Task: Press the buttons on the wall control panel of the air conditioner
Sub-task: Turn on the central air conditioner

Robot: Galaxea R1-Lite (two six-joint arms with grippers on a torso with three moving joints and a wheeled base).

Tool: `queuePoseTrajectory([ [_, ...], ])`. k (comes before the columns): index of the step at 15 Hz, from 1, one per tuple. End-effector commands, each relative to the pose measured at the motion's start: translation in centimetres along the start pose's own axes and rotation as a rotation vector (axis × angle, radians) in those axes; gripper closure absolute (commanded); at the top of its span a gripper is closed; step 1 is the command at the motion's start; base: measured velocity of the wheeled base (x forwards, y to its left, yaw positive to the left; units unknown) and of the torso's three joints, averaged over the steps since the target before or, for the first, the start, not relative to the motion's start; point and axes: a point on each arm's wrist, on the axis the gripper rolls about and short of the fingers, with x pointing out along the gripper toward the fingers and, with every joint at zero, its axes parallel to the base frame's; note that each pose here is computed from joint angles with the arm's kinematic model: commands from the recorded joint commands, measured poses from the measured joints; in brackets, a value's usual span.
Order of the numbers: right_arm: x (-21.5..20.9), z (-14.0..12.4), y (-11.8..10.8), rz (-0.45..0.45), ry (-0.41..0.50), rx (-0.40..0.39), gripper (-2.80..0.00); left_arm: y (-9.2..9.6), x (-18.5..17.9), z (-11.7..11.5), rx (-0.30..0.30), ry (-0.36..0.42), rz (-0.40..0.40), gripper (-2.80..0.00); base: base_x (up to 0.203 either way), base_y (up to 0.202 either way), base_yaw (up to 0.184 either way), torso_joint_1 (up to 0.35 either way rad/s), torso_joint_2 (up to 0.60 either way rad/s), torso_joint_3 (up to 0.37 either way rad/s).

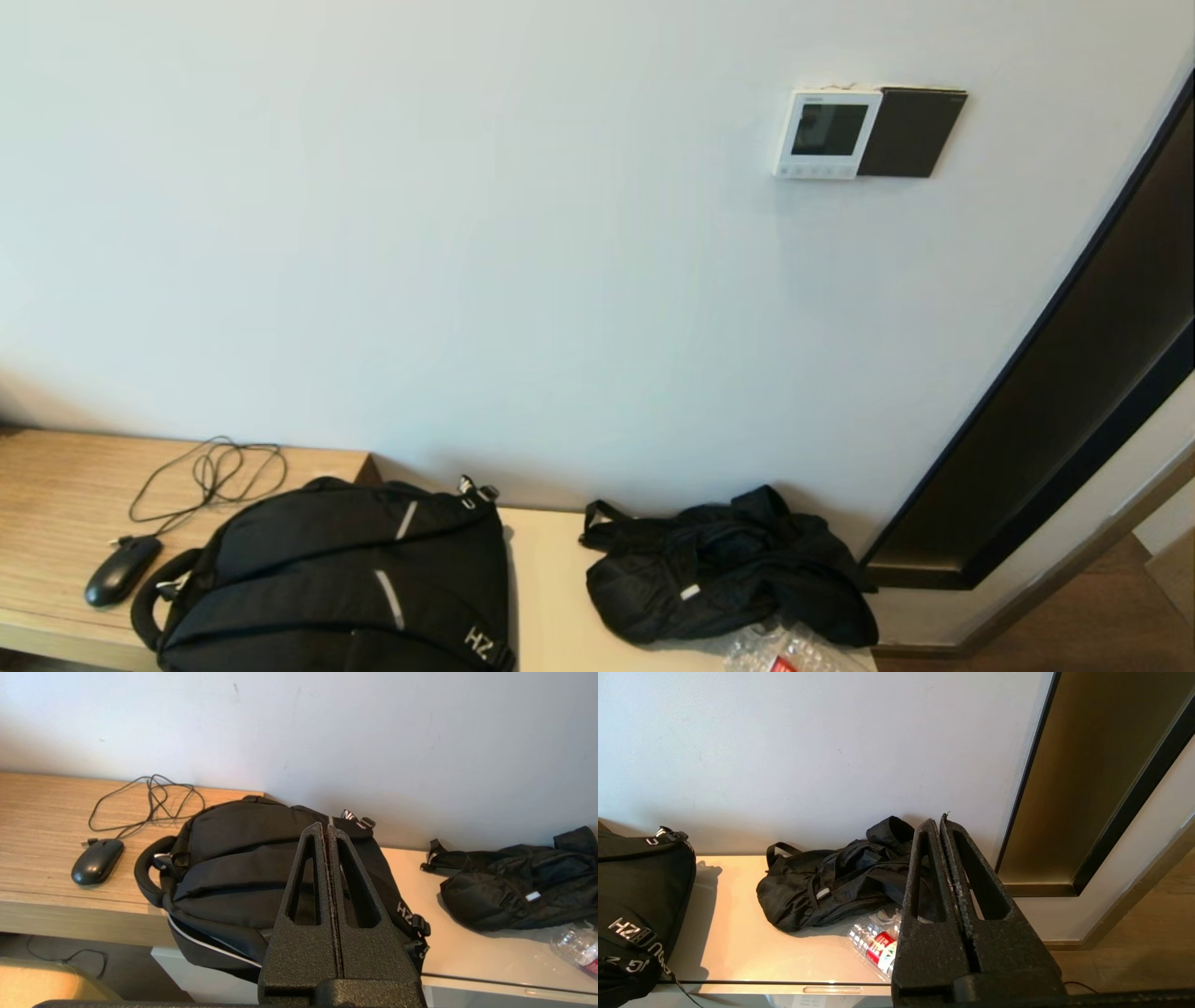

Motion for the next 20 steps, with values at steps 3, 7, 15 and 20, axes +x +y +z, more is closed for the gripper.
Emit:
queuePoseTrajectory([
  [3, 0.0, 0.0, 0.0, 0.001, 0.001, 0.0, 0.0, 0.0, 0.0, 0.0, -0.001, 0.0, 0.0, 0.0, 0.0, 0.0, 0.0, 0.0, 0.0, 0.0],
  [7, 0.0, 0.0, 0.0, 0.001, 0.003, 0.0, 0.0, 0.0, 0.0, 0.0, -0.001, 0.0, 0.0, 0.0, 0.0, 0.0, 0.0, 0.0, 0.0, 0.0],
  [15, -0.2, 0.7, 0.0, 0.001, -0.021, -0.014, 0.0, 0.0, 0.0, 0.0, -0.001, 0.0, 0.0, 0.0, 0.0, 0.0, 0.0, 0.0, 0.0, 0.0],
  [20, -0.5, 4.0, -0.1, 0.001, -0.024, -0.052, 0.0, 0.0, 0.0, 0.0, -0.001, 0.0, 0.0, 0.0, 0.0, 0.0, 0.0, 0.0, 0.0, 0.0],
])
